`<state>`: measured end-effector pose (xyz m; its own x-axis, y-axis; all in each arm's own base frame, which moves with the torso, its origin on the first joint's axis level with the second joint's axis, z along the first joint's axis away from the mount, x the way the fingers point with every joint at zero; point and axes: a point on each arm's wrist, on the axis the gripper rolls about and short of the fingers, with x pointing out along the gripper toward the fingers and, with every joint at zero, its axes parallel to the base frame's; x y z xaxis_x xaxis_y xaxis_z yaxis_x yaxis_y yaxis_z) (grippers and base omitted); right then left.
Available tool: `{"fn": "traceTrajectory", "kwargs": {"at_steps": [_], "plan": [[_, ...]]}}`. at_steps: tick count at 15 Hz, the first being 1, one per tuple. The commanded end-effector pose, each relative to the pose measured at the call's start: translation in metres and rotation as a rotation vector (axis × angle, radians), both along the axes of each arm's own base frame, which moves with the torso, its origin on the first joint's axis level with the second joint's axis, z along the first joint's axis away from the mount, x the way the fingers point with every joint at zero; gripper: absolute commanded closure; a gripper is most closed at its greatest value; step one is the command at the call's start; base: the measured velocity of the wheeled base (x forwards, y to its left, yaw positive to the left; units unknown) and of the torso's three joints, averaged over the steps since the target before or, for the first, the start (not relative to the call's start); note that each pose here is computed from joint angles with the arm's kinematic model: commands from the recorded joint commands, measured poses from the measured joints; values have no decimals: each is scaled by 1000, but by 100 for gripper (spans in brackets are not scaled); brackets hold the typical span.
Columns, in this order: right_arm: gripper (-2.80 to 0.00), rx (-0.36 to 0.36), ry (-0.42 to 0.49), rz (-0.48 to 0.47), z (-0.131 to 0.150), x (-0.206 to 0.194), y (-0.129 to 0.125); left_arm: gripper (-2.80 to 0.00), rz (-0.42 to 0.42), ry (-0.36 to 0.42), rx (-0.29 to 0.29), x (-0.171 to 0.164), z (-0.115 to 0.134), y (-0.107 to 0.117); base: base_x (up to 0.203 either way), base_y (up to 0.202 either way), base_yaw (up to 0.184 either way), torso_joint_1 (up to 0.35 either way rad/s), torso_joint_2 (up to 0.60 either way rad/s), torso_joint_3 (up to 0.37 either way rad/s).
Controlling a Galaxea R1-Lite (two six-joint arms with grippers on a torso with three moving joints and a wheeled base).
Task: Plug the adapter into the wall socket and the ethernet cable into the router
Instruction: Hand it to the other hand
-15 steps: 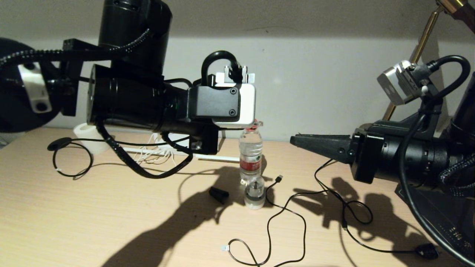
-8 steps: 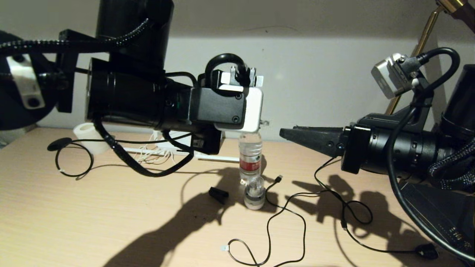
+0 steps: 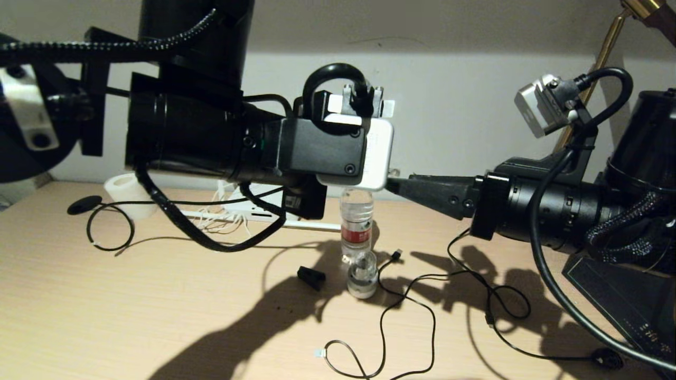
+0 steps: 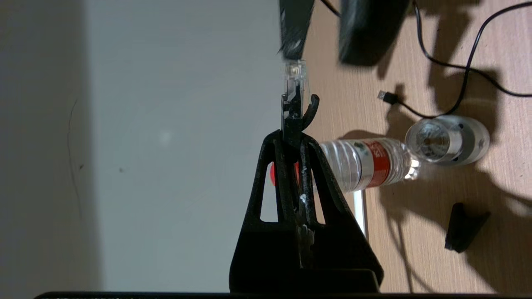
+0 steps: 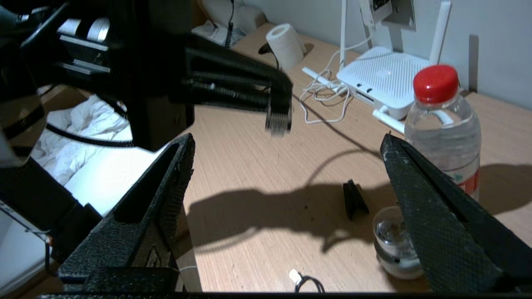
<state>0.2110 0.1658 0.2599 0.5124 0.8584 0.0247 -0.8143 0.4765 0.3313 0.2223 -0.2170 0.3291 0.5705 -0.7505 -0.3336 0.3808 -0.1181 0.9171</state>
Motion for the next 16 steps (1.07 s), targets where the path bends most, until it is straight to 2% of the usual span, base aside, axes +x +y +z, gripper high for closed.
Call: {"fn": "traceTrajectory", "kwargs": {"at_steps": [1,16], "plan": [[-280,2,2,3,-2,2,2,0,-24,0,9,-4,-2,-5,0,0,0,0,0,0],[-280,4,-6,3,-1,1,2,0,-38,12,24,-8,-9,-6,0,0,0,0,0,0]]}}
